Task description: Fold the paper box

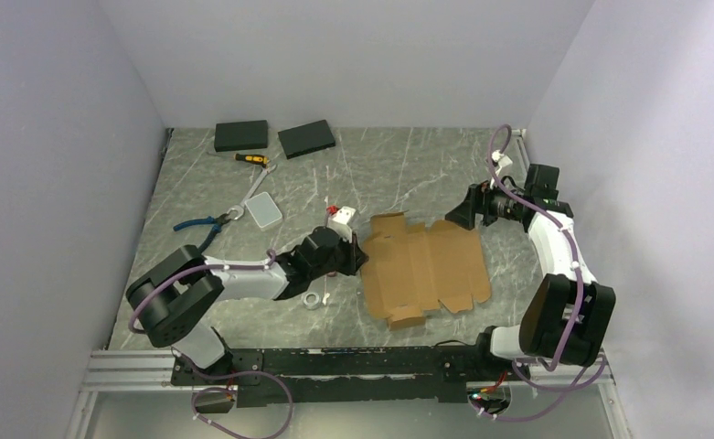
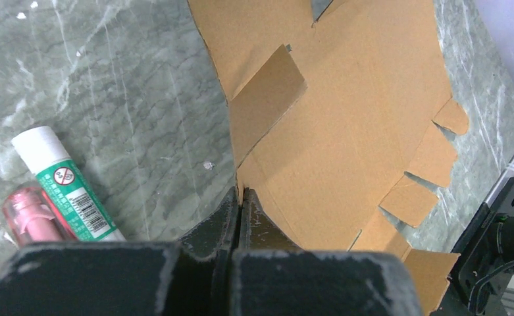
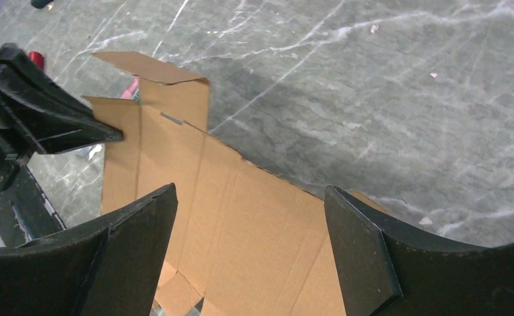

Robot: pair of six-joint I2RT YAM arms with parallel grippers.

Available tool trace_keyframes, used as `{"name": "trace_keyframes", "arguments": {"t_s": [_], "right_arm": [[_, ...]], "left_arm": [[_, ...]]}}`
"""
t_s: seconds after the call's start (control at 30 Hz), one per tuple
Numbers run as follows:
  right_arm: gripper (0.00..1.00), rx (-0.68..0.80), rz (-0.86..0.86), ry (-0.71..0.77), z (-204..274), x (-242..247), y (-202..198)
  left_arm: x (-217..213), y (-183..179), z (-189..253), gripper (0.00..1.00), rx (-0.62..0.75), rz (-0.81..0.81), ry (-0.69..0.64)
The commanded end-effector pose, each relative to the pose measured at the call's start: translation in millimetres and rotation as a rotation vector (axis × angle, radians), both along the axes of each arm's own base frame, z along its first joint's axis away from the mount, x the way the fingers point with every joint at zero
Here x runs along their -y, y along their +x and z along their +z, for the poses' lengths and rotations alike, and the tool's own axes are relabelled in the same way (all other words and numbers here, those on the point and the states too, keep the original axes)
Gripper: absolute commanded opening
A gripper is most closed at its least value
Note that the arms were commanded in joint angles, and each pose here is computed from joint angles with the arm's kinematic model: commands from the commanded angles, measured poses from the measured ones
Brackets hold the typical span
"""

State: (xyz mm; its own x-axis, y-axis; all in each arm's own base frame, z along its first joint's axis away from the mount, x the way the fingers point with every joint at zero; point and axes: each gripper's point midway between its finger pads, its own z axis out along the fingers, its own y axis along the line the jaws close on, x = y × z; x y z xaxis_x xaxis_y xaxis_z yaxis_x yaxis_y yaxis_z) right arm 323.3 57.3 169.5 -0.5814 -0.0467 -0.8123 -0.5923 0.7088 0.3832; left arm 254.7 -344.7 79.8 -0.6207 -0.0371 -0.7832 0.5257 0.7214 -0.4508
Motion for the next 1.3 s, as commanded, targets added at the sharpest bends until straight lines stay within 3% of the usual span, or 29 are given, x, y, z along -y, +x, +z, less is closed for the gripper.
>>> {"name": "trace_keyframes", "arguments": {"t_s": [0.0, 0.23, 0.87, 1.07, 1.27], "right_arm": [[0.86, 0.035, -0.047, -0.021, 5.3, 14.0, 9.0], [0.87, 0.069, -0.071, 0.008, 9.6, 30.1, 4.5], [0.88, 0.125, 0.128, 0.070, -7.6, 8.8, -15.7], [0.89, 0.083, 0.141, 0.071, -23.9, 10.7, -15.0], [0.88, 0.011, 0.184, 0.171, -41.6, 2.8, -16.8]], "left_arm": [[-6.8, 9.1, 28.1, 0.00, 0.143, 0.030, -0.022], [-14.5, -0.7, 51.4, 0.00, 0.193, 0.018, -0.093], [-37.5, -23.1, 87.0, 0.00, 0.234, 0.033, -0.241], [-39.6, -29.6, 93.3, 0.00, 0.254, 0.009, -0.264], [-36.9, -33.8, 92.1, 0.00, 0.260, -0.021, -0.277]]}}
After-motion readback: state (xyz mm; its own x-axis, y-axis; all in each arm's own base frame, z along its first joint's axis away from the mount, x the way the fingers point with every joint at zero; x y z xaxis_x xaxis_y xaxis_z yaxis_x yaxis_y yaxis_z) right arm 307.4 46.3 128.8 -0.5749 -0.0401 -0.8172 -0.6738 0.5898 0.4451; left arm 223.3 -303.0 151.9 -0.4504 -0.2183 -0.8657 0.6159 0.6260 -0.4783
